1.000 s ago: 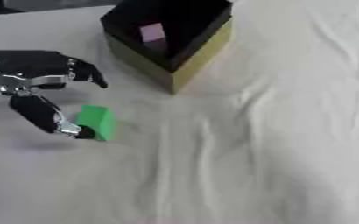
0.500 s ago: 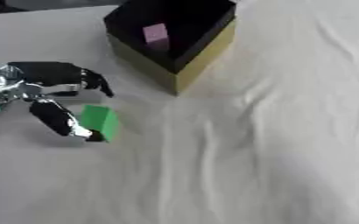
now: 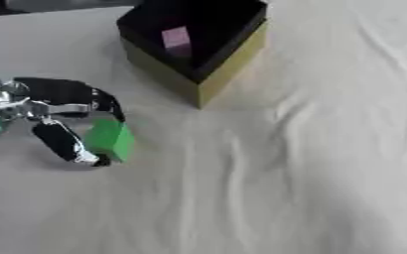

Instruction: Pick up objects on the table and place them in the box.

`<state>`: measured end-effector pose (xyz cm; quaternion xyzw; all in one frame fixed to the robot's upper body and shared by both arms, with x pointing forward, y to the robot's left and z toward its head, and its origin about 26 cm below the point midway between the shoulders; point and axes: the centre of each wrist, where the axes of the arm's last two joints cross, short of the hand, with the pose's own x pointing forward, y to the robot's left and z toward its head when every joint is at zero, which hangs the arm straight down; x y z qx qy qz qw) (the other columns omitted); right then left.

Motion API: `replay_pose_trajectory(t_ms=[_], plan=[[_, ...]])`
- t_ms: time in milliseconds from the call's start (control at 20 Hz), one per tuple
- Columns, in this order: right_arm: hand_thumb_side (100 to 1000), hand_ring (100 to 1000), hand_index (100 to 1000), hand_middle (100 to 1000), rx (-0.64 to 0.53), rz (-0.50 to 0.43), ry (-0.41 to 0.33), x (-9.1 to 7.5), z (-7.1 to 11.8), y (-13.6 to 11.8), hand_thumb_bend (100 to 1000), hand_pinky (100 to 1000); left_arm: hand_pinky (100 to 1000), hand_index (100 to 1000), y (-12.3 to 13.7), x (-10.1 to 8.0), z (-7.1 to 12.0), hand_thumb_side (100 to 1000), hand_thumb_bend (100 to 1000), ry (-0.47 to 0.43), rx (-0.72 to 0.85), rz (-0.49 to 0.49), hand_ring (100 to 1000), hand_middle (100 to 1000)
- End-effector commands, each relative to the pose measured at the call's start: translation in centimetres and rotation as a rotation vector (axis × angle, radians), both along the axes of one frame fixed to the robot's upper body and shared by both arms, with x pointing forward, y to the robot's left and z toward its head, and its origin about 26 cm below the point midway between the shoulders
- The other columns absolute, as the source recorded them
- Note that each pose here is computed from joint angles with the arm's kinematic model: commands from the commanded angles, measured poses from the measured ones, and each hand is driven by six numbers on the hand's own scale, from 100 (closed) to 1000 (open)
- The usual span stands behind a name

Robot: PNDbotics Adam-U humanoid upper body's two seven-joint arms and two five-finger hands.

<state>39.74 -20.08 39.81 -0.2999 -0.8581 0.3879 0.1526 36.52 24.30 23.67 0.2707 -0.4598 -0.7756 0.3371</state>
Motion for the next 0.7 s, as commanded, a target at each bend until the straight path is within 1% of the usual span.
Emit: replay_pose_trajectory(t_ms=[50,150,250,300,350,450,500,550,700], plan=[[920,835,854,736,0.002,-0.010,-0.034,-0.7,1.2,-0.5,100,870,732,770,0.3,-0.4,1.2,454,246,-0.073,-0.022,0.005,779,708],[920,835,854,736,0.002,-0.011,-0.031,-0.7,1.1,-0.6,100,870,732,770,0.2,-0.7,1.3,454,246,-0.105,-0.036,0.003,779,708],[920,835,854,736,0.002,-0.011,-0.031,-0.7,1.2,-0.6,100,870,732,770,0.1,-0.8,1.3,454,246,-0.115,-0.040,0.003,779,708],[923,835,855,736,0.002,-0.012,-0.029,-0.7,1.1,-0.6,100,870,605,659,0.1,-0.8,1.4,367,100,-0.120,-0.044,0.004,660,583],[923,835,855,736,0.004,-0.013,-0.027,-0.7,1.1,-0.6,100,871,576,638,0.2,-0.8,1.5,345,100,-0.130,-0.056,0.010,632,562],[922,835,855,736,0.005,-0.015,-0.025,-0.7,1.1,-0.6,100,870,549,616,0.2,-0.8,1.5,318,100,-0.144,-0.079,0.016,609,543],[922,835,855,736,0.006,-0.015,-0.025,-0.7,1.2,-0.6,100,870,549,616,0.2,-0.9,1.6,318,100,-0.150,-0.089,0.015,609,543],[921,834,855,733,0.006,-0.016,-0.026,-0.7,1.2,-0.5,100,871,535,600,0.2,-1.1,1.8,302,100,-0.160,-0.101,0.011,596,529],[919,834,855,733,0.006,-0.014,-0.029,-0.8,1.3,-0.3,100,871,537,601,-0.1,-1.7,3.4,285,100,-0.210,-0.139,-0.003,597,531]])
